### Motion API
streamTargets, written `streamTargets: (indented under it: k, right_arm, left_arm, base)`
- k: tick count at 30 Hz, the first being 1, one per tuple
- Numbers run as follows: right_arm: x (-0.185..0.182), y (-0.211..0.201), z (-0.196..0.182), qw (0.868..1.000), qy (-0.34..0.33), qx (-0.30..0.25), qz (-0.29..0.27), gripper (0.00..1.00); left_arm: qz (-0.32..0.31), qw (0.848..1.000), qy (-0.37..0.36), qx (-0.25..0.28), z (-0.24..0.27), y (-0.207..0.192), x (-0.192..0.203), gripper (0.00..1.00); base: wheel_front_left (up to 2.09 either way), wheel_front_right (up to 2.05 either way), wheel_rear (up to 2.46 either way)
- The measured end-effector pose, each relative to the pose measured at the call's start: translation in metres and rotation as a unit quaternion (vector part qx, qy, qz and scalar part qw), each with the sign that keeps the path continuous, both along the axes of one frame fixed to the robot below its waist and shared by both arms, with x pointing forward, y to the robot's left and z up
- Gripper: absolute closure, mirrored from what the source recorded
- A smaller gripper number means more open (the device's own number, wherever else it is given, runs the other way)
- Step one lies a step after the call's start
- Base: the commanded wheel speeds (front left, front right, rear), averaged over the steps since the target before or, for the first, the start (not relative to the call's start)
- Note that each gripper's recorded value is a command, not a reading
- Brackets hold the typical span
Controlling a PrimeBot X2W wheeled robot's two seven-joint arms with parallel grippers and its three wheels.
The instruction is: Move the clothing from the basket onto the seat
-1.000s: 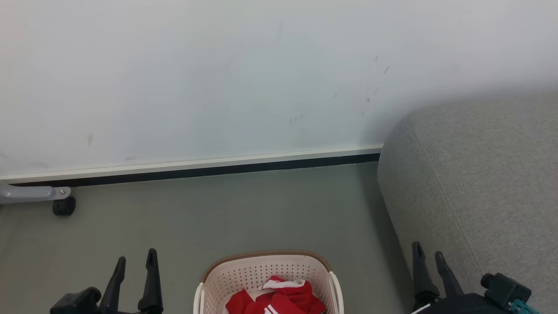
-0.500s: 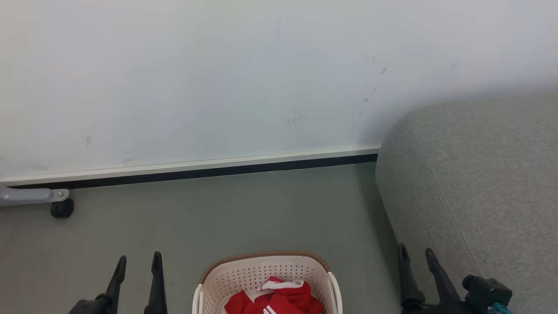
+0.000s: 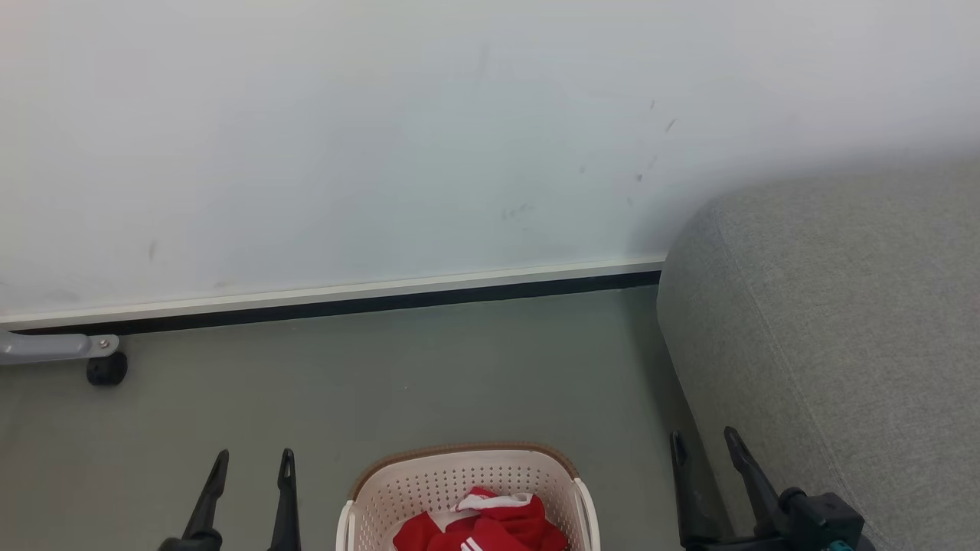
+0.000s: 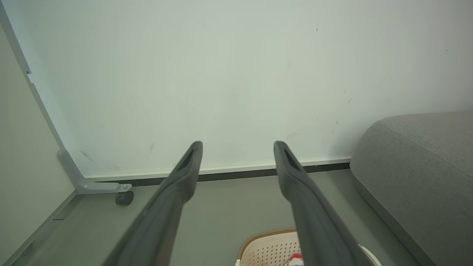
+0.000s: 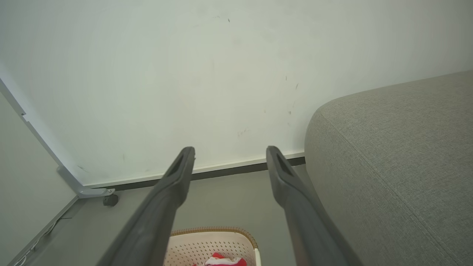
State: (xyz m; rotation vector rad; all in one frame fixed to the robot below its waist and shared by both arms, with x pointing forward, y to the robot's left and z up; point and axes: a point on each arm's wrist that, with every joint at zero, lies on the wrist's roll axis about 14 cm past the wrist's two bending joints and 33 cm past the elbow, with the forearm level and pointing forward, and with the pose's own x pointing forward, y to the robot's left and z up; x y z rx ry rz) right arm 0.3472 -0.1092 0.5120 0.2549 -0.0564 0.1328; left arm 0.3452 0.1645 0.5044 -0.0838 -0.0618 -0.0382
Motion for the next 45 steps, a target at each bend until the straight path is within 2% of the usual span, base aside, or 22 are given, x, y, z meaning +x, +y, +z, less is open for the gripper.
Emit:
streamTargets:
  k: [45]
  right_arm:
    - [-0.002, -0.004, -0.011, 1.000, 0.014, -0.010, -0.007, 0.00]
  left_arm:
    - [-0.003, 1.000, 0.029, -0.001, -0.019, 0.002, -0.002, 0.00]
  base:
    - [0.00, 0.00, 0.00]
